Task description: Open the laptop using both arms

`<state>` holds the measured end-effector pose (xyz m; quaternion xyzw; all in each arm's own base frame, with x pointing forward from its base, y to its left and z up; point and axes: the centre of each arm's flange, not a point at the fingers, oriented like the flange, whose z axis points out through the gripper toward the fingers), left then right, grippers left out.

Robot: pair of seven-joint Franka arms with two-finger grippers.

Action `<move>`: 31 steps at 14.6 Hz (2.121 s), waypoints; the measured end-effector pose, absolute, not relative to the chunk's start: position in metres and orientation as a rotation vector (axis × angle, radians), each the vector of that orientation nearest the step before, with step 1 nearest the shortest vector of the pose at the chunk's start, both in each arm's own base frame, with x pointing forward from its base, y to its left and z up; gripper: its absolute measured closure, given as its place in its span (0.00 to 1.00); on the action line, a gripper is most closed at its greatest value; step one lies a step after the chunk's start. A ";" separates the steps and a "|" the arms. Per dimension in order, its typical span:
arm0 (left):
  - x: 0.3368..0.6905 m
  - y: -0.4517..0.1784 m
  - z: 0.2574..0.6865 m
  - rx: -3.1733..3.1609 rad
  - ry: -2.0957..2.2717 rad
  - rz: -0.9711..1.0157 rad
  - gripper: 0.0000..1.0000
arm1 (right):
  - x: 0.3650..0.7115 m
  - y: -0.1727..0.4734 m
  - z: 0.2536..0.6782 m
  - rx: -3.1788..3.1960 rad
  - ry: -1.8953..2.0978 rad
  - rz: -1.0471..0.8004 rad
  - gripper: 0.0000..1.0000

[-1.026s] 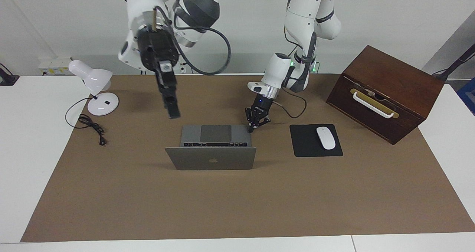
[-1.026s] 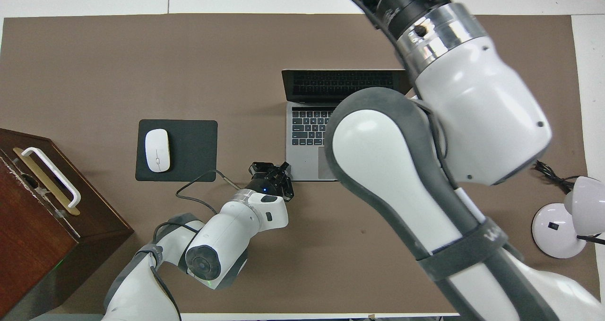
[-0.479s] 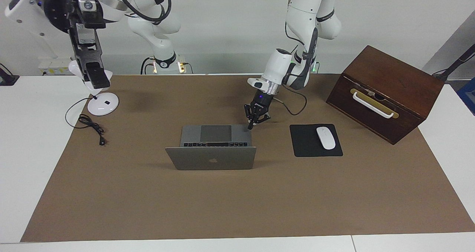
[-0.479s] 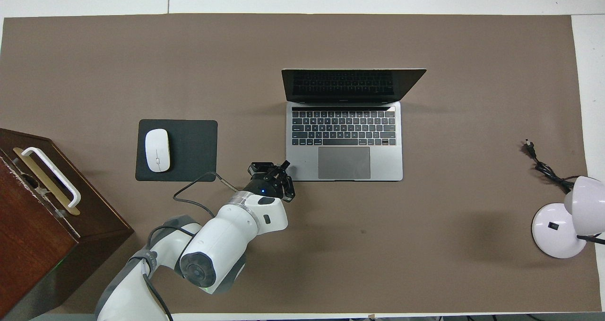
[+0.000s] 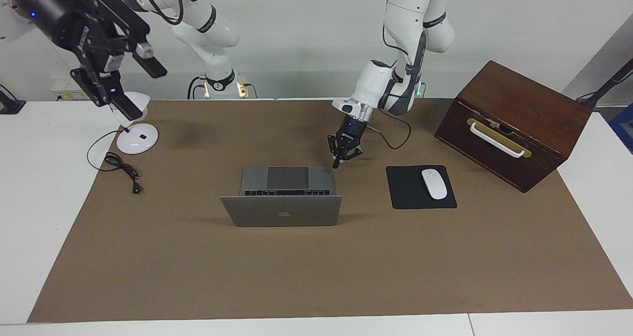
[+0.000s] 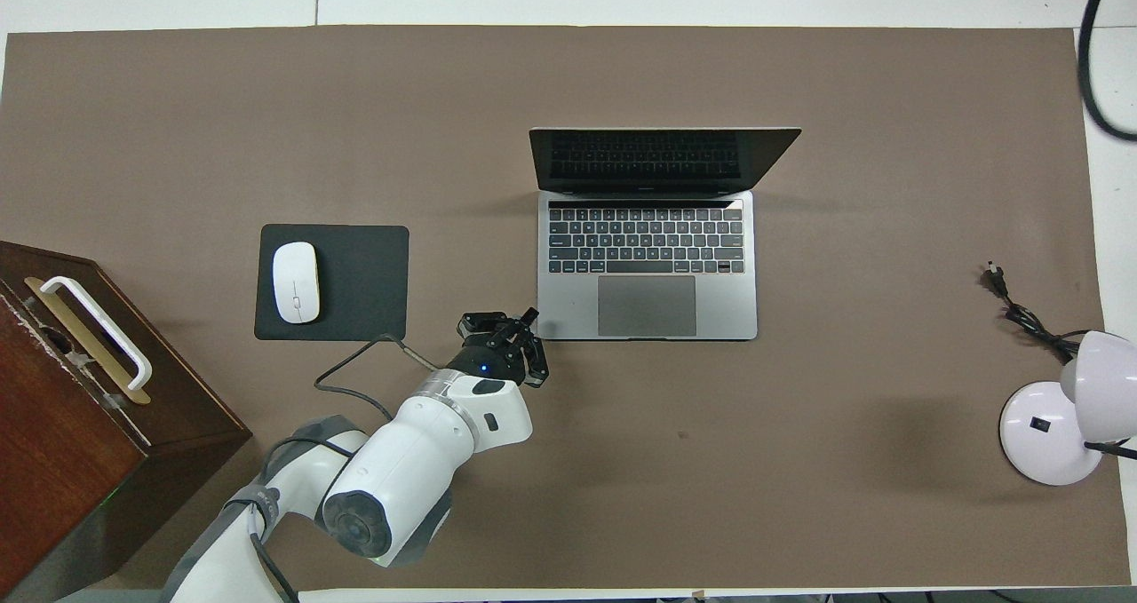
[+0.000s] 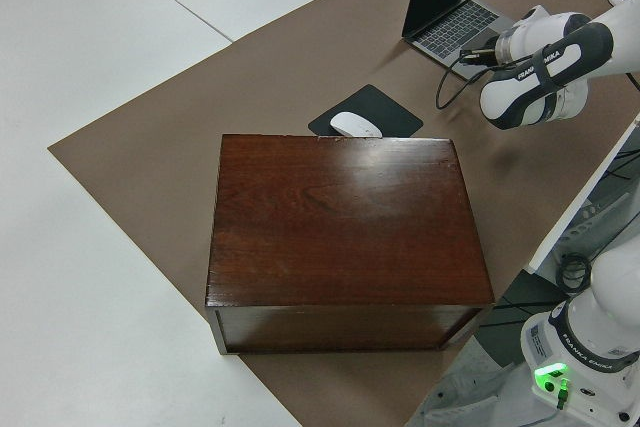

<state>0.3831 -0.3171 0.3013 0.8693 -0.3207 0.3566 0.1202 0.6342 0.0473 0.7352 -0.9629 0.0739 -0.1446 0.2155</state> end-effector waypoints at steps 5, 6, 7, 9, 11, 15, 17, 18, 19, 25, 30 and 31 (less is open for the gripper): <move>0.387 -0.306 0.324 2.621 -0.886 0.927 0.99 | 0.588 0.061 0.633 -3.026 0.217 -0.113 0.00; 0.389 -0.302 0.332 2.637 -0.879 0.908 0.99 | 0.581 0.057 0.615 -3.065 0.208 -0.094 0.00; 0.391 -0.297 0.340 2.648 -0.869 0.898 0.99 | 0.573 0.050 0.601 -3.091 0.205 -0.075 0.00; 0.394 -0.289 0.351 2.671 -0.851 0.873 0.99 | 0.555 0.034 0.582 -3.121 0.206 -0.014 0.00; 0.398 -0.282 0.360 2.702 -0.837 0.831 0.99 | 0.541 0.022 0.576 -3.137 0.225 0.011 0.00; 0.425 -0.267 0.406 2.786 -0.806 0.696 0.99 | 0.533 0.000 0.579 -3.152 0.124 -0.009 0.00; 0.441 -0.255 0.446 2.824 -0.797 0.628 0.99 | 0.535 -0.015 0.578 -3.155 0.032 -0.031 0.00; 0.448 -0.249 0.466 2.839 -0.790 0.601 0.99 | 0.535 -0.020 0.578 -3.156 0.013 -0.033 0.00; 0.453 -0.243 0.483 2.851 -0.778 0.580 0.99 | 0.535 -0.021 0.578 -3.156 0.007 -0.035 0.00; 0.477 -0.185 0.523 2.927 -0.710 0.483 0.99 | 0.539 -0.008 0.603 -3.159 -0.031 -0.146 0.00; 0.492 -0.123 0.552 2.989 -0.554 0.436 0.50 | 0.543 -0.008 0.639 -3.149 -0.037 -0.192 0.00; 0.495 -0.113 0.552 2.998 -0.523 0.436 0.39 | 0.545 -0.009 0.643 -3.146 -0.036 -0.193 0.00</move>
